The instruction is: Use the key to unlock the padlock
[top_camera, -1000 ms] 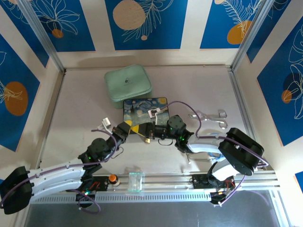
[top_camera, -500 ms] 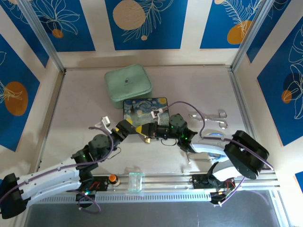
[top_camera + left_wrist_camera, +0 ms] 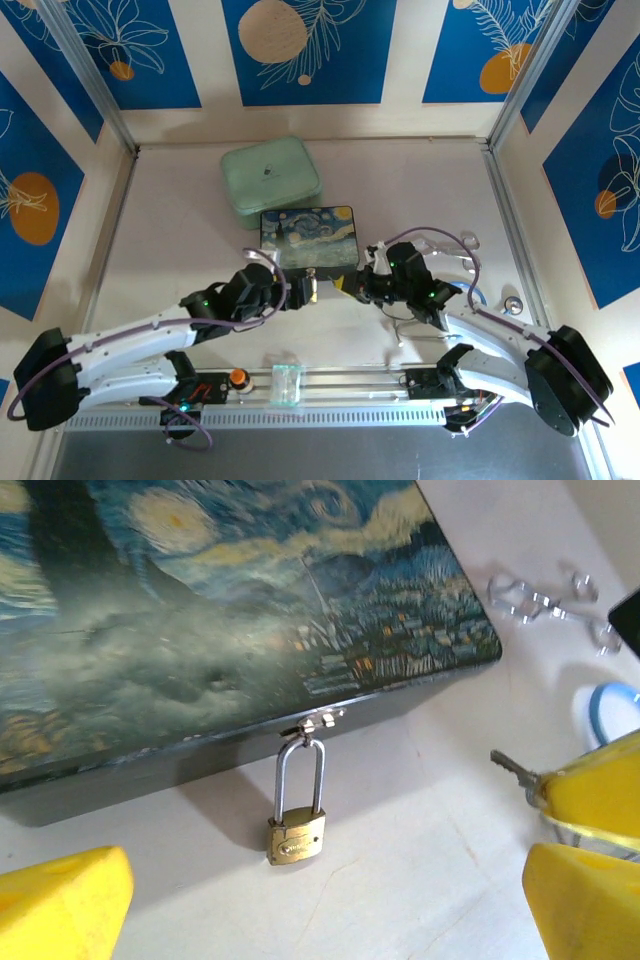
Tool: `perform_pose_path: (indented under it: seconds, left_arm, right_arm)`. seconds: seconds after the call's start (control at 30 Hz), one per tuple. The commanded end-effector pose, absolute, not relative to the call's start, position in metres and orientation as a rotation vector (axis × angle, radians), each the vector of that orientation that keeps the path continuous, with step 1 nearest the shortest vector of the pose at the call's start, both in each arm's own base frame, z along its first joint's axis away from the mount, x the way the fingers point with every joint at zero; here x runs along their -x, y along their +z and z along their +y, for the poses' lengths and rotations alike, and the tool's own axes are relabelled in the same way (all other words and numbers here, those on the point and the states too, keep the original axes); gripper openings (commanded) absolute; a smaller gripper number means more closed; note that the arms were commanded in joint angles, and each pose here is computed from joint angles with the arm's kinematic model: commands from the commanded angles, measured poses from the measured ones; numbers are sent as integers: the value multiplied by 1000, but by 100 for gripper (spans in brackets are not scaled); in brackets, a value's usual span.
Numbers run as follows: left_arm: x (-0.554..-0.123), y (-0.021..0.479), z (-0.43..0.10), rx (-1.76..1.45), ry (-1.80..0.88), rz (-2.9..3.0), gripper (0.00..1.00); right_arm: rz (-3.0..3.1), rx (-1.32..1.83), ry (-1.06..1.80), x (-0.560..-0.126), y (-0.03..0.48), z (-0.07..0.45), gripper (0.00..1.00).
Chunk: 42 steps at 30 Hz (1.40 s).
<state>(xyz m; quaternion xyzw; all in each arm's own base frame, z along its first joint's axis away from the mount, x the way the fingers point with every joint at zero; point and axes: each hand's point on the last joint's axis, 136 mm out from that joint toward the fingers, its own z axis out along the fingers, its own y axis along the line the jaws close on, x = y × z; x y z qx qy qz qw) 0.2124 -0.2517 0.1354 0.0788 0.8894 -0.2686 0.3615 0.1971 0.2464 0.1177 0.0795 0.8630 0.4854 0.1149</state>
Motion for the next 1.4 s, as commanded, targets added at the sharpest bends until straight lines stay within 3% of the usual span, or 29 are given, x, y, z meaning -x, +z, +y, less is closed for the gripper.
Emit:
perform_pose_path:
  seconds: [0.0,0.2,0.63,1.3,1.37]
  left_arm:
    - [-211,121,-268,-400,-674,2323,99]
    - [-224,86,-283,-358,-690,2391,99]
    - [-239,61,-293,-350,-687,2344,86]
    - [-239,32,-295,-310,-675,2395,56]
    - [-239,31,-295,-293,-678,2394,48]
  right_arm:
    - [2644,-163,1358,-178,103,235,0]
    - [2587,-119,1452,-177,107,238,0]
    - [2554,-117,1525,-177,104,229,0]
    - [2569,-171,1484,-184,93,225,0]
    - [2572,-176,1478,-185,91,225,0]
